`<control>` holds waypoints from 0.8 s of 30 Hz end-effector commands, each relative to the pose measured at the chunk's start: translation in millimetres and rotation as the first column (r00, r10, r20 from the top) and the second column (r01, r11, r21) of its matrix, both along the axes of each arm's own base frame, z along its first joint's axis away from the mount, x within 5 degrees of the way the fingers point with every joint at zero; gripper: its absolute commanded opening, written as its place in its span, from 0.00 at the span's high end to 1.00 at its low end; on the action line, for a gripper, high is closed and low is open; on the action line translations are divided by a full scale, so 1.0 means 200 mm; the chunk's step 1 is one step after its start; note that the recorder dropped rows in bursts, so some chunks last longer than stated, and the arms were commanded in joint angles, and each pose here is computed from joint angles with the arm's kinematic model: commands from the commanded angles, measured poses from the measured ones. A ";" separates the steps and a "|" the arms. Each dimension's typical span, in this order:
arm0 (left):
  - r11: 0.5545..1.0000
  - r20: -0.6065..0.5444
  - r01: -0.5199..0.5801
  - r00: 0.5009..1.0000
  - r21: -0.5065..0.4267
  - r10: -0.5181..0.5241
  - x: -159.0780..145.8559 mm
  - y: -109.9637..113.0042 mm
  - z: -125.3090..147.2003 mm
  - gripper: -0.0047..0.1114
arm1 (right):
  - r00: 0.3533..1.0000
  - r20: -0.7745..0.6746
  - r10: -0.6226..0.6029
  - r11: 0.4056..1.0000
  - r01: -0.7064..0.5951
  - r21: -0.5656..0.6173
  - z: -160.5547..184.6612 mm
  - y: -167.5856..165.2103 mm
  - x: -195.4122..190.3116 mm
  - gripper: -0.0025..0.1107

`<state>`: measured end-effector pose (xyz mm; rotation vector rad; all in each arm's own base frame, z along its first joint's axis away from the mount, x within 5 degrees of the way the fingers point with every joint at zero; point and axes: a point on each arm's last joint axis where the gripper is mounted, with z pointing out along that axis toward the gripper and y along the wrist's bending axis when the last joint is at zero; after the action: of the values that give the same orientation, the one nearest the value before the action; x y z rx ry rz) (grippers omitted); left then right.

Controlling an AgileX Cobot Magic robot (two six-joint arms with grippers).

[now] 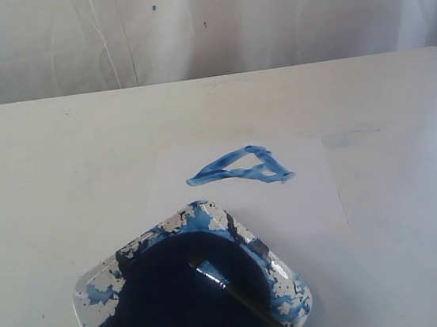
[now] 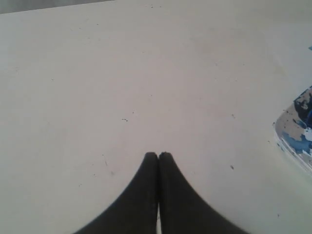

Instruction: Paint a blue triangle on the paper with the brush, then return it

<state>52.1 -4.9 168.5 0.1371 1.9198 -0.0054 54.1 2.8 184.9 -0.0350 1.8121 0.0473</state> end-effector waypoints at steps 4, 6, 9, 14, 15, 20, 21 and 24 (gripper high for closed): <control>1.000 -0.005 -0.011 1.000 0.017 0.011 0.00 0.01 -0.01 0.96 | 1.000 0.013 -0.001 1.000 0.001 -0.008 0.00 0.00 0.00 0.98; 1.000 -0.007 -0.010 1.000 0.017 0.011 0.00 0.01 -0.01 0.96 | 1.000 0.013 -0.001 1.000 0.001 -0.008 0.00 0.00 0.00 0.98; 1.000 -0.017 -0.014 1.000 -0.012 0.014 0.00 0.00 -0.01 0.96 | 1.000 0.013 -0.001 1.000 0.001 -0.008 0.00 0.00 0.00 0.98; 1.000 -0.026 -0.015 1.000 -0.017 0.015 -0.01 0.00 -0.02 0.96 | 1.000 0.013 -0.001 1.000 0.001 -0.008 0.00 0.00 0.00 0.98; 1.000 -0.036 -0.015 0.999 -0.016 0.014 -0.01 0.00 -0.02 0.96 | 1.000 0.013 -0.001 1.000 0.001 -0.008 0.00 0.00 0.00 0.98; 1.000 -0.092 -0.009 0.996 0.027 0.011 -0.02 0.01 -0.05 0.96 | 1.000 0.013 -0.001 1.000 0.001 -0.008 0.00 0.00 0.00 0.98; 0.999 -0.097 -0.016 0.995 0.029 0.019 -0.02 0.01 -0.05 0.96 | 1.000 0.013 -0.001 1.000 0.001 -0.008 0.00 0.00 0.00 0.98; 0.999 -0.099 -0.050 0.994 0.022 0.052 -0.02 0.02 -0.05 0.96 | 1.000 0.013 -0.001 1.000 0.001 -0.008 0.00 0.00 0.00 0.98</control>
<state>49.0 -2.4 161.1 0.1278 2.0082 0.0328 54.1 2.8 184.9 -0.0350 1.8121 0.0473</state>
